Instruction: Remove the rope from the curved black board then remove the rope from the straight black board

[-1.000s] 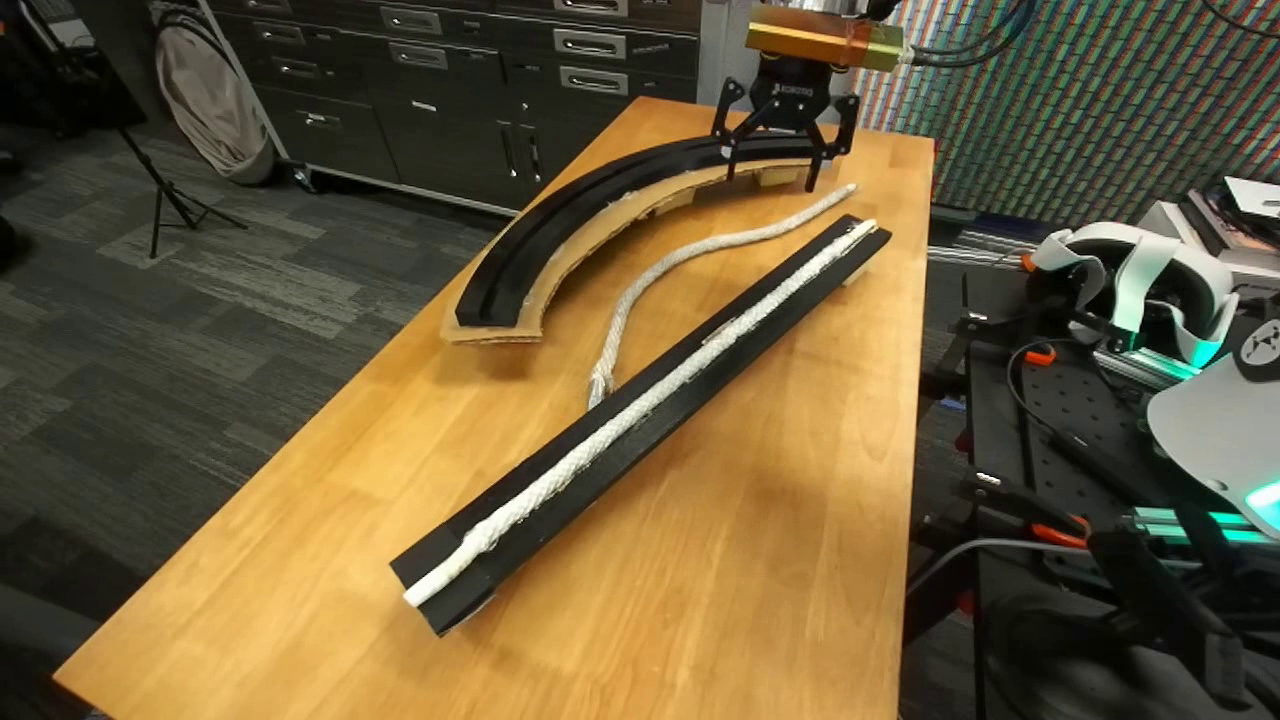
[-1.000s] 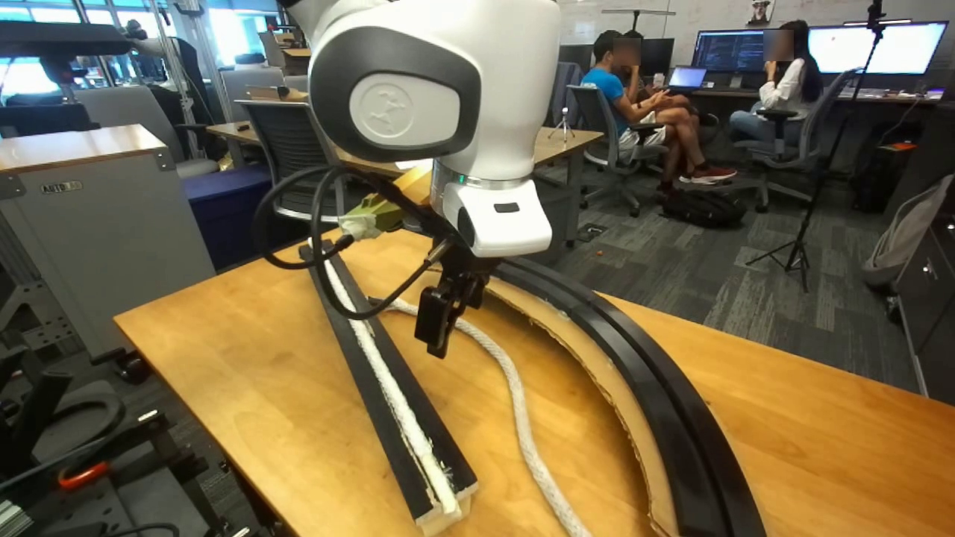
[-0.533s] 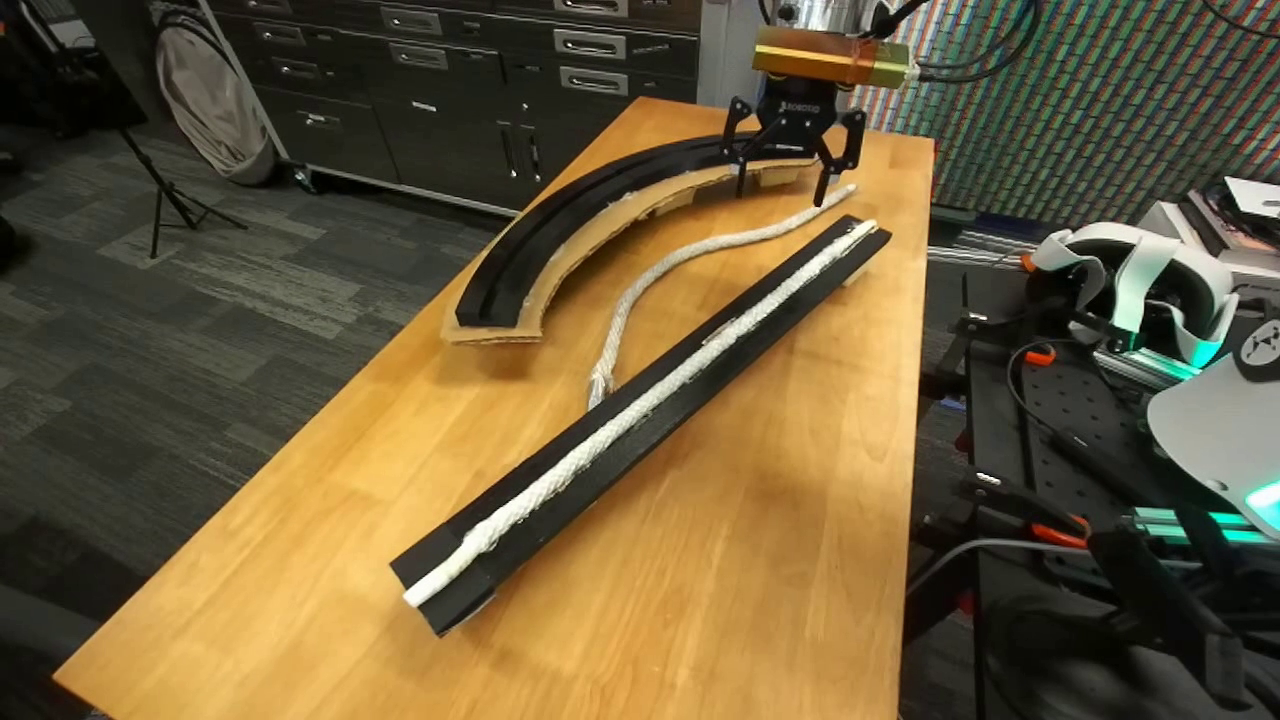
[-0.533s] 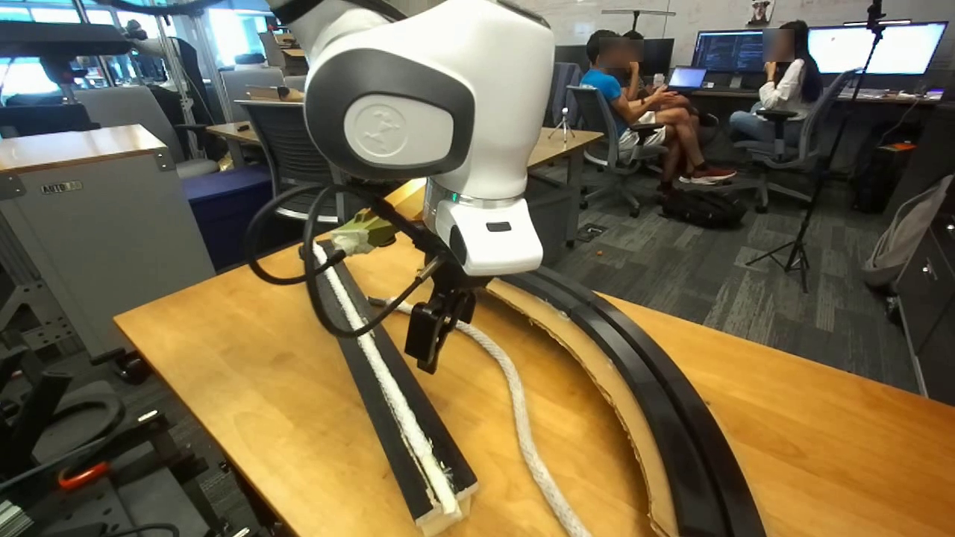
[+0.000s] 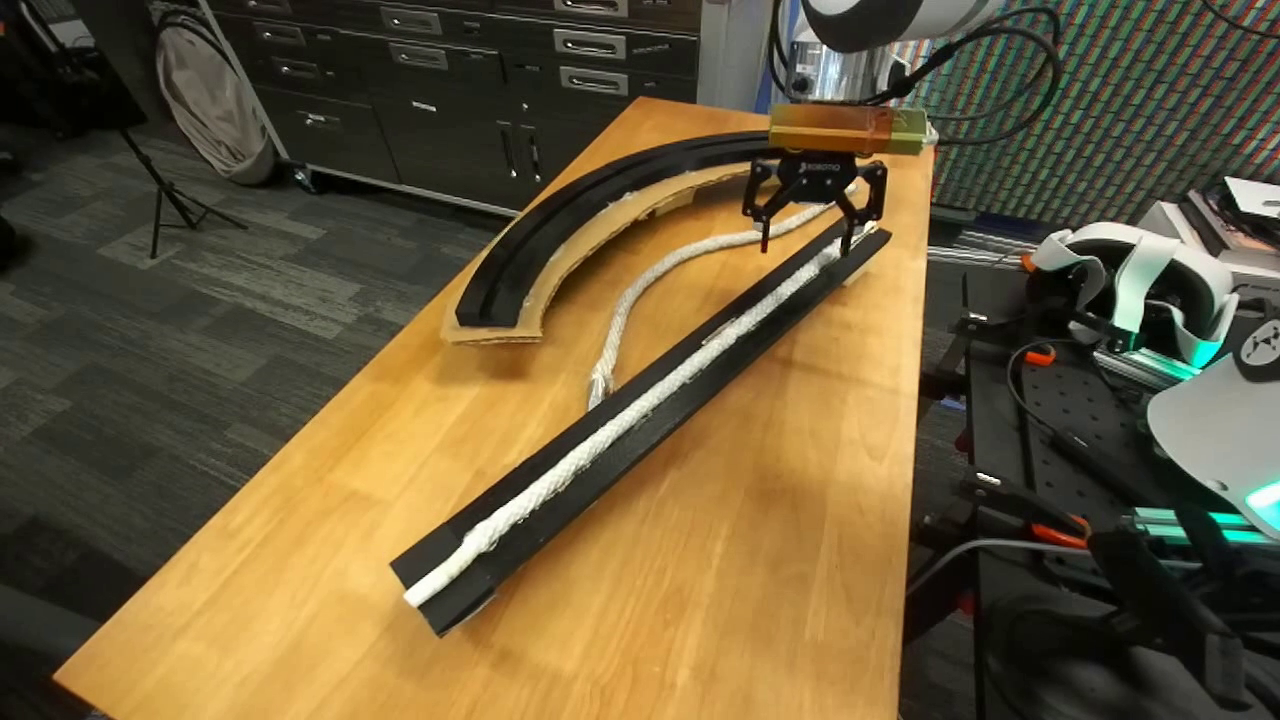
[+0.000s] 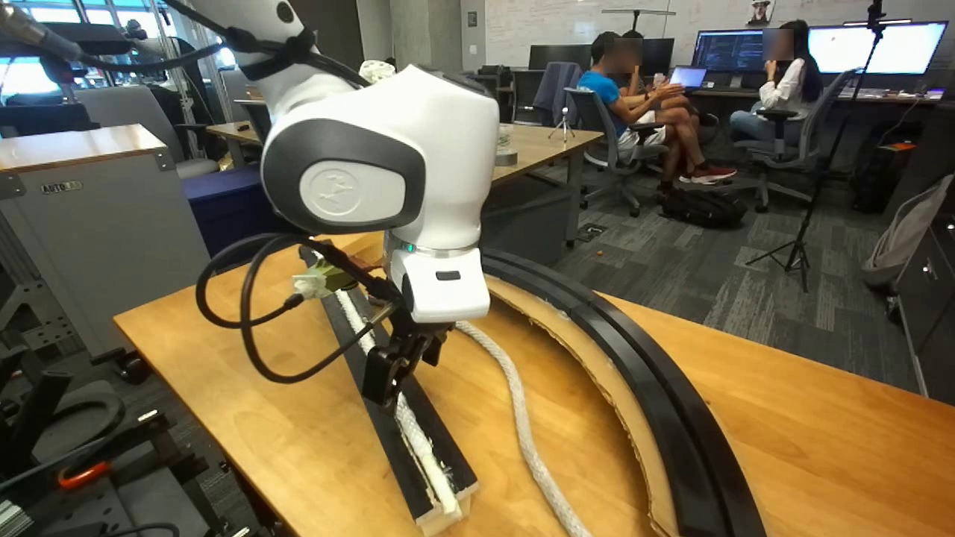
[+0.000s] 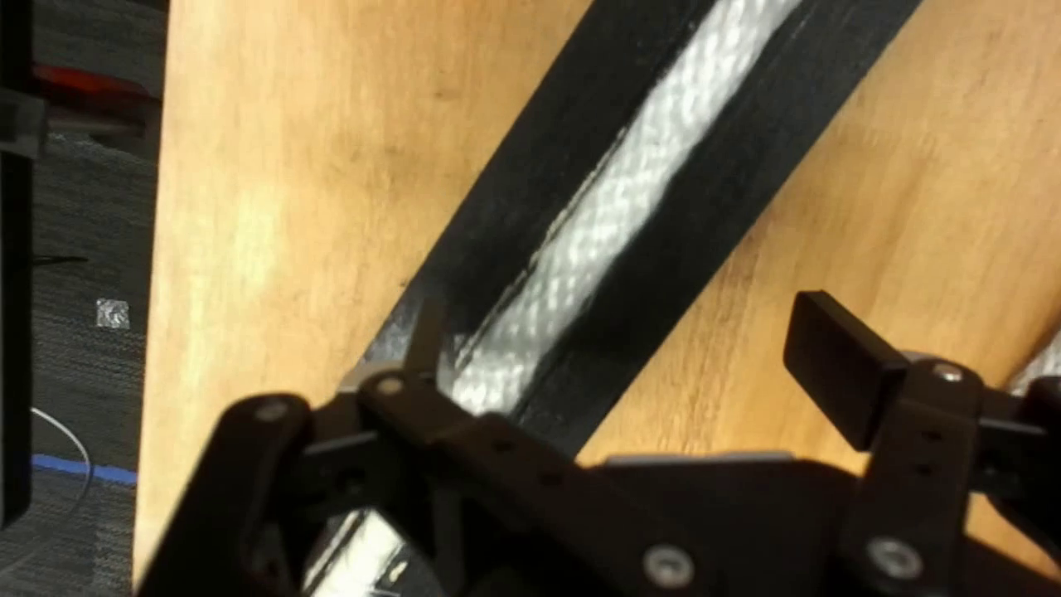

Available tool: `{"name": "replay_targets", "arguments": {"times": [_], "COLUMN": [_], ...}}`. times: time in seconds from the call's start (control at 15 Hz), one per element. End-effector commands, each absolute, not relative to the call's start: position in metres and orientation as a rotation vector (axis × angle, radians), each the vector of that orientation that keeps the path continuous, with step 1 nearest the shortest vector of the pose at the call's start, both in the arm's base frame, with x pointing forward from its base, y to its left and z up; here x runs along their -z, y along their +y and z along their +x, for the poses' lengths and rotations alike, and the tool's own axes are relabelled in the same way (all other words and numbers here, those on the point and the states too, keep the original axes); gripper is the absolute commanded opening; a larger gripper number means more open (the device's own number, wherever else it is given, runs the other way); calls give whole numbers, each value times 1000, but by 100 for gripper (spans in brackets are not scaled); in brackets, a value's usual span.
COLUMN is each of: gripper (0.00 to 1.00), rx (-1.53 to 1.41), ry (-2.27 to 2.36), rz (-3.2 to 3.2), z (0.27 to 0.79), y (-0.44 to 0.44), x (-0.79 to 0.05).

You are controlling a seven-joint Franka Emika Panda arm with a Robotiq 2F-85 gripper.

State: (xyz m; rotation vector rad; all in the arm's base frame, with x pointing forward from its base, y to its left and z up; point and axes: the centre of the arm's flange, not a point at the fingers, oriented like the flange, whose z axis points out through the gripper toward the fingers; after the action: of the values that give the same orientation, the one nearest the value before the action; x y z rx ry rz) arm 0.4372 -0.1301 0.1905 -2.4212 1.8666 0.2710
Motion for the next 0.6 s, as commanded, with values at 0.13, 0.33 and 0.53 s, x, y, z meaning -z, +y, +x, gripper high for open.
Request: {"name": "replay_targets", "arguments": {"times": [0.13,0.33,0.53], "gripper": [100,74,54], "rx": [-208,-183,-176], "ry": [1926,1943,1949], "rz": [-2460,-2480,-2495], "z": [429,430,432], "y": [-111,-108,-106], "x": [-186,-183,-181]}}
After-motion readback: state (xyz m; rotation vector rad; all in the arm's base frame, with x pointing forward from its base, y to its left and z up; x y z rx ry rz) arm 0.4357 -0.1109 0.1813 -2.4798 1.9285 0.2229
